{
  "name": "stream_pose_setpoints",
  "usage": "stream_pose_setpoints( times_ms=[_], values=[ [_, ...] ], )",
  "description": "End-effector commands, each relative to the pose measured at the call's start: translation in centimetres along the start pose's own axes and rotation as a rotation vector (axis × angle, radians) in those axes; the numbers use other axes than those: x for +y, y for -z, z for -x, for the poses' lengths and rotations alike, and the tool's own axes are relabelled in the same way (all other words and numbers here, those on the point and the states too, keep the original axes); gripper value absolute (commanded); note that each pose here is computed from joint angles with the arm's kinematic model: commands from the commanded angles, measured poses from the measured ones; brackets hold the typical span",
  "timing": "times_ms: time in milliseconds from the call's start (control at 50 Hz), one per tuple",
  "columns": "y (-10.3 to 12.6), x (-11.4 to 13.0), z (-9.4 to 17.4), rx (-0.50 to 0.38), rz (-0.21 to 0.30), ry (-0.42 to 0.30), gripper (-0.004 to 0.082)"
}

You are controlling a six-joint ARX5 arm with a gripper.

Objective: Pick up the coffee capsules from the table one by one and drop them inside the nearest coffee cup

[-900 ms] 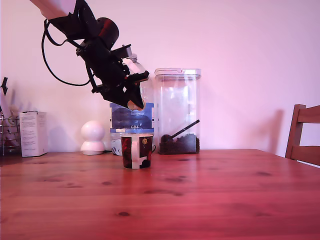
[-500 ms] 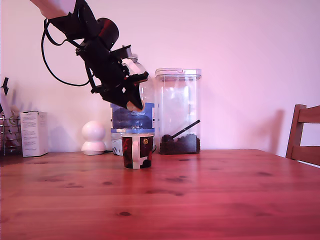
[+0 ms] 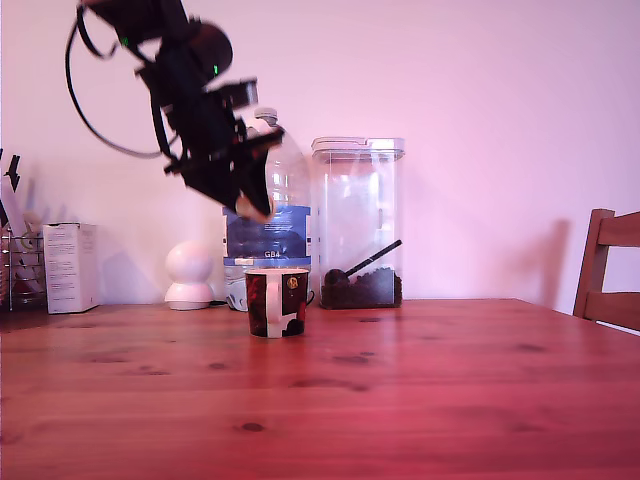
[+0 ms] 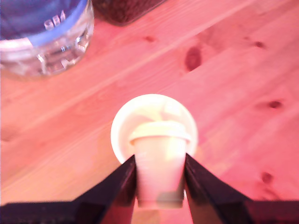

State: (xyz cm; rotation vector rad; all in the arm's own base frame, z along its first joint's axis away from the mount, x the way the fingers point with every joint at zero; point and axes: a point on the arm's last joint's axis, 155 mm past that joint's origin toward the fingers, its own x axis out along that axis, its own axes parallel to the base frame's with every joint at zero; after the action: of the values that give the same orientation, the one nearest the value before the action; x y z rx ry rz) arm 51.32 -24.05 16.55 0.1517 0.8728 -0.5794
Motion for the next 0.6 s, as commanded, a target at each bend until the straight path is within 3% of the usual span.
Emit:
stream_pose_setpoints(
  times_ms=[0, 300, 580],
  values=[
    [0.6, -0.6, -0.2, 0.017, -0.025, 0.008, 0.0201],
    [-0.3, -2.0, -1.0, -0.018, -0.063, 0.017, 0.0201],
    [0.1, -1.8, -2.8, -0.009, -0.067, -0.003, 0.0200]
  ],
)
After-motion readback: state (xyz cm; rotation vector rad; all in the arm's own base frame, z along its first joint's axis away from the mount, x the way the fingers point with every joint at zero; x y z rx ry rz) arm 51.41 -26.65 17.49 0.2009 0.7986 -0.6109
